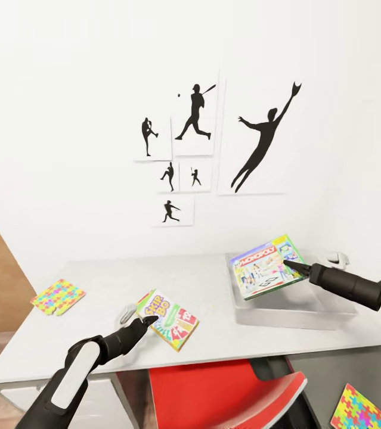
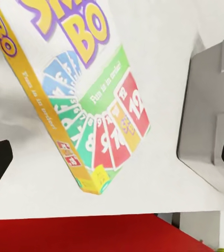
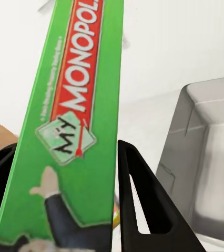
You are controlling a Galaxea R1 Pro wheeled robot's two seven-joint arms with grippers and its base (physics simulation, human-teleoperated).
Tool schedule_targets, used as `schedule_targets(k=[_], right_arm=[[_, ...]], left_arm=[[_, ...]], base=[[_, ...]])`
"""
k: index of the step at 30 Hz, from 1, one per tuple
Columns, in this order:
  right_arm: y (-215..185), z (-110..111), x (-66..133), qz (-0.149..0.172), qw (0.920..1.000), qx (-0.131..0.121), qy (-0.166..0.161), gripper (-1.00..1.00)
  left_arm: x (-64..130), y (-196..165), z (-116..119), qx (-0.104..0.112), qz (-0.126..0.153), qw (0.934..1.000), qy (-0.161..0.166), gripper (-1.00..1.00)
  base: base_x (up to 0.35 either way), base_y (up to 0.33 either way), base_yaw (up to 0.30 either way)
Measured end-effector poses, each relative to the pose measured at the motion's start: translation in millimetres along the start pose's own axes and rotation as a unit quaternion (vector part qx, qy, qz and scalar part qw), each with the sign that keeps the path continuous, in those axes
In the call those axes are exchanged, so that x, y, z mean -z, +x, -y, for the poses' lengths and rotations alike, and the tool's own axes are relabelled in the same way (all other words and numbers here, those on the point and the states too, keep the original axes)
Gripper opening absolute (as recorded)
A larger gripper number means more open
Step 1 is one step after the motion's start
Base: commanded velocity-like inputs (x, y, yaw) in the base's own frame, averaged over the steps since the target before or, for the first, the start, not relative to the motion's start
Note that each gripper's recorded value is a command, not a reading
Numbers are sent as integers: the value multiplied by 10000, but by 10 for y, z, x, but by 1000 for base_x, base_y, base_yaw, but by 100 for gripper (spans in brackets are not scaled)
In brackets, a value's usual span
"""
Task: Put all the toys in the child's room - the three board games (two on the bed and one on the table), the two jigsaw puzzles on the table, and the tennis ball on the table - inside the toy box on the table in the child's room.
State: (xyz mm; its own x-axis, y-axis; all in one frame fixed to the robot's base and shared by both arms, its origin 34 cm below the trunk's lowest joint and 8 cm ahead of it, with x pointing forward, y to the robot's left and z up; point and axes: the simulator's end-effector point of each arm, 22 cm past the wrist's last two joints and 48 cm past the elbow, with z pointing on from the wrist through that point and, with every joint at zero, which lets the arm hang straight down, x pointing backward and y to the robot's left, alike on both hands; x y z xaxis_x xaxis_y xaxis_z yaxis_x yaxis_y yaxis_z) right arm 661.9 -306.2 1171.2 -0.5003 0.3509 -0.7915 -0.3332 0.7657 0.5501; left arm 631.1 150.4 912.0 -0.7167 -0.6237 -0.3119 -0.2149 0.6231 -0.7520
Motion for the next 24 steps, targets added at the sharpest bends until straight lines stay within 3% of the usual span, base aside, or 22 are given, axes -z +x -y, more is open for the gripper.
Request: schedule_targets(k=[8, 15, 18, 19, 24], right_arm=[[-25, 7, 3, 23, 10000, -3, 6, -100], [-50, 141, 6, 24, 9999, -93, 130, -100], [-63, 228, -33, 5, 9996, -221, 163, -100], [-69, 354, -110, -36, 9988, -443, 196, -100], [-71, 591, -253, -130, 9960, -838, 290, -100]], left_arm=[[1, -33, 18, -2, 26, 10000, 16, 100], [-9, -287, 235, -109, 186, 9996, 171, 100], [-7, -415, 331, -162, 264, 9993, 228, 100], [2, -551, 435, -210, 346, 9988, 290, 100], [14, -736, 567, -290, 452, 9979, 351, 100]], base=[[0, 0, -83], [0, 0, -14], [0, 0, -4], [0, 0, -2], [0, 0, -1]])
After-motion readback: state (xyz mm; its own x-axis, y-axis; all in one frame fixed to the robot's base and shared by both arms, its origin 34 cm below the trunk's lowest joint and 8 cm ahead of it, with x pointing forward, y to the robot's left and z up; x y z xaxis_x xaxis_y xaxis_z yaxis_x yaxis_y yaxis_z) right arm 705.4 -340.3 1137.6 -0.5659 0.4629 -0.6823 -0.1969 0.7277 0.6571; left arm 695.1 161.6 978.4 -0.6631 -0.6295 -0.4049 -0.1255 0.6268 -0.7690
